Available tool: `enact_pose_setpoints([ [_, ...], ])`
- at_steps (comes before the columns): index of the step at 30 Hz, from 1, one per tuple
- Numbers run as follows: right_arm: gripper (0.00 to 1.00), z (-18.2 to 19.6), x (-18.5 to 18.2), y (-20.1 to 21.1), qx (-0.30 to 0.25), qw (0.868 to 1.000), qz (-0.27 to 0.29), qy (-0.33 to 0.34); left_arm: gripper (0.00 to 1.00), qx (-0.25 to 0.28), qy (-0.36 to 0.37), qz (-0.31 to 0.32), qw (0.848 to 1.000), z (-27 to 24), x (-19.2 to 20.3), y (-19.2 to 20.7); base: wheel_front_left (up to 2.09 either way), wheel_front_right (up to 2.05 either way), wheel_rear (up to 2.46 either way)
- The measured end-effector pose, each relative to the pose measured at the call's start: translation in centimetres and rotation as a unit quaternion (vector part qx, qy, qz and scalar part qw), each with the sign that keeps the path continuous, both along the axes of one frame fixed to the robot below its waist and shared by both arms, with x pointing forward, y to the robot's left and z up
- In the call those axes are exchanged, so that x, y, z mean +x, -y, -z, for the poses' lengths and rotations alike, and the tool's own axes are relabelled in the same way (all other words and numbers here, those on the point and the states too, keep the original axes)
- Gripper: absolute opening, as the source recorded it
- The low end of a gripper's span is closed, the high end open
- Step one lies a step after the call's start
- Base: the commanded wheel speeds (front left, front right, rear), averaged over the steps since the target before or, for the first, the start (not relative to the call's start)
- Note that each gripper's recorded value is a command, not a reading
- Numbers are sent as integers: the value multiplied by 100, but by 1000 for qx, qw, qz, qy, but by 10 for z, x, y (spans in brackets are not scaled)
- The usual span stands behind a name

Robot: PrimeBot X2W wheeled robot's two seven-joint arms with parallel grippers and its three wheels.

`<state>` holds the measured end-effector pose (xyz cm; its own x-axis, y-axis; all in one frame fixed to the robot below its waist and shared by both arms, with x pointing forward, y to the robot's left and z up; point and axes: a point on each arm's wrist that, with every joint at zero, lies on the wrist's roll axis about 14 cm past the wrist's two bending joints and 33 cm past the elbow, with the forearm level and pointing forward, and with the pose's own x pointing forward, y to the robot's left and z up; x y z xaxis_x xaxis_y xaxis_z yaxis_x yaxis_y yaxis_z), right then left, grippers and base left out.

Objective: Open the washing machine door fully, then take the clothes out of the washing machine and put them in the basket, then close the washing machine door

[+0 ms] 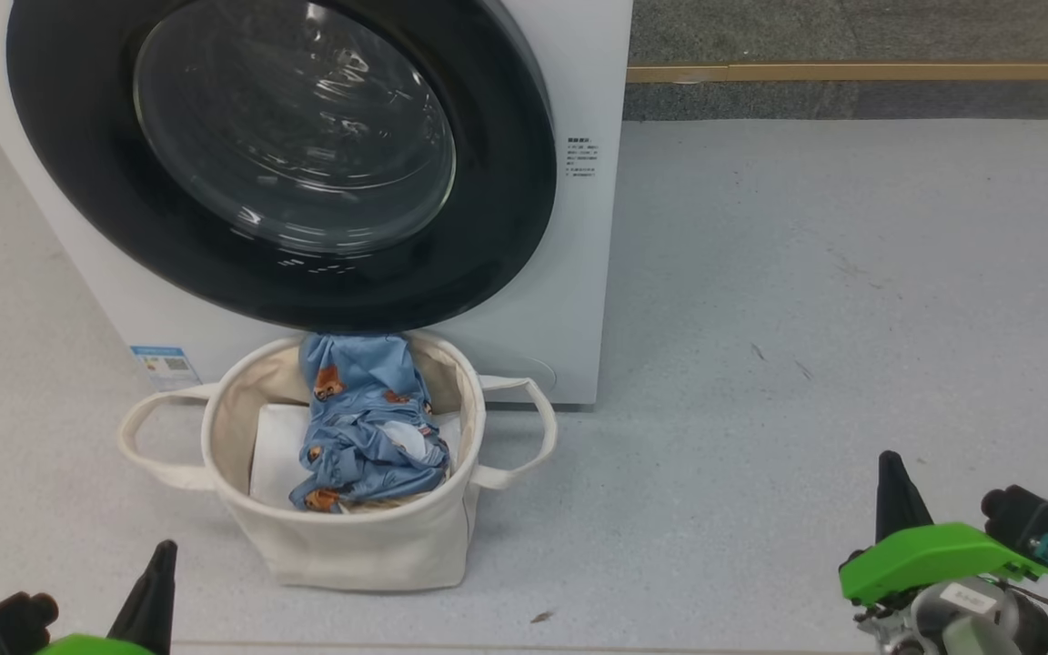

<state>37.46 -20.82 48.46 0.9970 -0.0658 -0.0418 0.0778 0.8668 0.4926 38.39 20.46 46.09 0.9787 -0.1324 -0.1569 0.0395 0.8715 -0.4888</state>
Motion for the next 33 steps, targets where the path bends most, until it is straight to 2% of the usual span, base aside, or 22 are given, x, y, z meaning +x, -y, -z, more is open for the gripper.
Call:
enact_pose_setpoints([
  [16,0,1,2,2,87,996,10,-3,0,-86,-8,-26,996,-2,1,5,0,0,0],
  [33,0,2,4,3,179,984,17,-4,0,-177,-14,-50,983,-6,1,7,0,0,0],
])
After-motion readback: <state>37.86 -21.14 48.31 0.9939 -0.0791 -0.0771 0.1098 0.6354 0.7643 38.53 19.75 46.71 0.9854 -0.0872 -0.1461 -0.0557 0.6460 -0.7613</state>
